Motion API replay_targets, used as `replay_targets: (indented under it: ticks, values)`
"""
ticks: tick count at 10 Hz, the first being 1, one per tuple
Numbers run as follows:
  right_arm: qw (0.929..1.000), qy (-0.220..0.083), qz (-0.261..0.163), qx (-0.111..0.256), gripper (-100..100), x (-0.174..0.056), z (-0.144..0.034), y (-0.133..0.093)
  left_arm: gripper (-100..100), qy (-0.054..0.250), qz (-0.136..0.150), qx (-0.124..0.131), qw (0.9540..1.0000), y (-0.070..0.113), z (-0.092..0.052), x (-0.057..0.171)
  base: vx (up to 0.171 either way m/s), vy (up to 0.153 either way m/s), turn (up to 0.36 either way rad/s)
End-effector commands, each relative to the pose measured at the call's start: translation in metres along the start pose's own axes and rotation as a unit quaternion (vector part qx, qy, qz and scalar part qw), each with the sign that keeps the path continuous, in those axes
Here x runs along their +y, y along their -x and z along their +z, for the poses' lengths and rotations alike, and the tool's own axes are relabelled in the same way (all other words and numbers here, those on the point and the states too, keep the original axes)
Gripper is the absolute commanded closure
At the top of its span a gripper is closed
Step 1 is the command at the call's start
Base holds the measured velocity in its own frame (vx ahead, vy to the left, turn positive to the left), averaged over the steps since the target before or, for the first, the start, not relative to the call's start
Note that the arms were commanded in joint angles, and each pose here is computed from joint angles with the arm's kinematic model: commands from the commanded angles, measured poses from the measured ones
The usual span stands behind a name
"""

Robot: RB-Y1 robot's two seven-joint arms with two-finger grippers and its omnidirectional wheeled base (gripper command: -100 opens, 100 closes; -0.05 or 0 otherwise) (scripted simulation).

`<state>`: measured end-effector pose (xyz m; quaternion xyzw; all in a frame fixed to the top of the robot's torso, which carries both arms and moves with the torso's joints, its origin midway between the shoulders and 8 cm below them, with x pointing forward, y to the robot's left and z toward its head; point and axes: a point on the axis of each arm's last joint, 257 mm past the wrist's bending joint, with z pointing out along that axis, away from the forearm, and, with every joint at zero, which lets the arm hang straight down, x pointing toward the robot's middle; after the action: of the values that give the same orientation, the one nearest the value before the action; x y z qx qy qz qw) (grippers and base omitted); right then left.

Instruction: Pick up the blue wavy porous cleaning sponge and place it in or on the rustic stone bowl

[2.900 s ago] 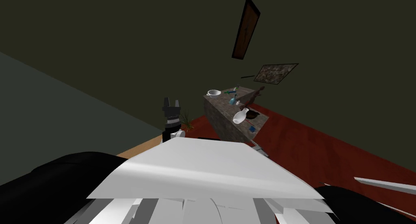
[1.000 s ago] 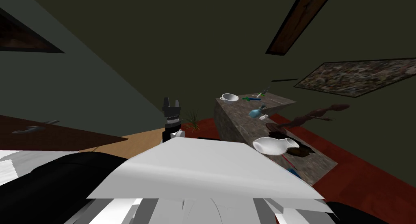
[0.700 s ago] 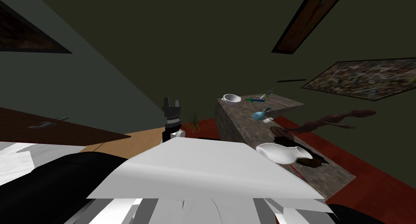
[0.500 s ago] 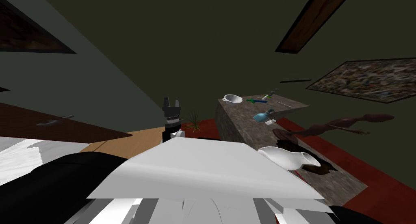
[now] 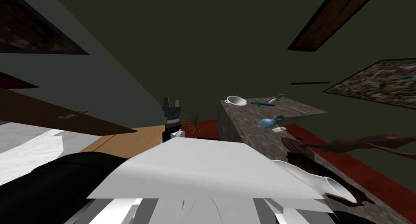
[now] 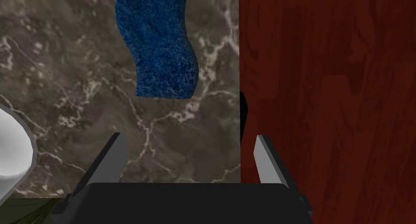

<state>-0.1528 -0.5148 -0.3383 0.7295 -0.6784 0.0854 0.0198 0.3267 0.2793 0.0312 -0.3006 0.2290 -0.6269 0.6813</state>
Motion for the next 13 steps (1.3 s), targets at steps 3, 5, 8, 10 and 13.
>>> replay_targets:
  ticks: [3,5,8,10,13]
  values:
    - [0.9985,0.024,-0.048,0.004,-100,0.015,-0.003,-0.008,0,0.000,0.000,0.000,1.0000,0.000,0.000,0.000,0.051,-0.046,0.072]
    - [0.9963,0.039,-0.076,0.006,-100,0.025,-0.006,-0.013,0,0.000,0.000,0.000,1.0000,0.000,0.000,0.000,0.056,-0.090,0.095]
    - [0.9972,0.036,-0.065,0.006,-100,0.025,0.003,-0.013,0,0.000,0.000,0.000,1.0000,0.000,0.000,0.000,0.006,-0.019,0.027]
    - [0.9974,0.036,-0.061,0.006,-100,0.028,0.011,-0.014,0,0.000,0.000,0.000,1.0000,0.000,0.000,0.000,-0.015,0.012,0.050]
    - [0.9976,0.037,-0.059,0.006,-100,0.030,0.018,-0.015,0,0.000,0.000,0.000,1.0000,0.000,0.000,0.000,-0.011,0.013,0.037]
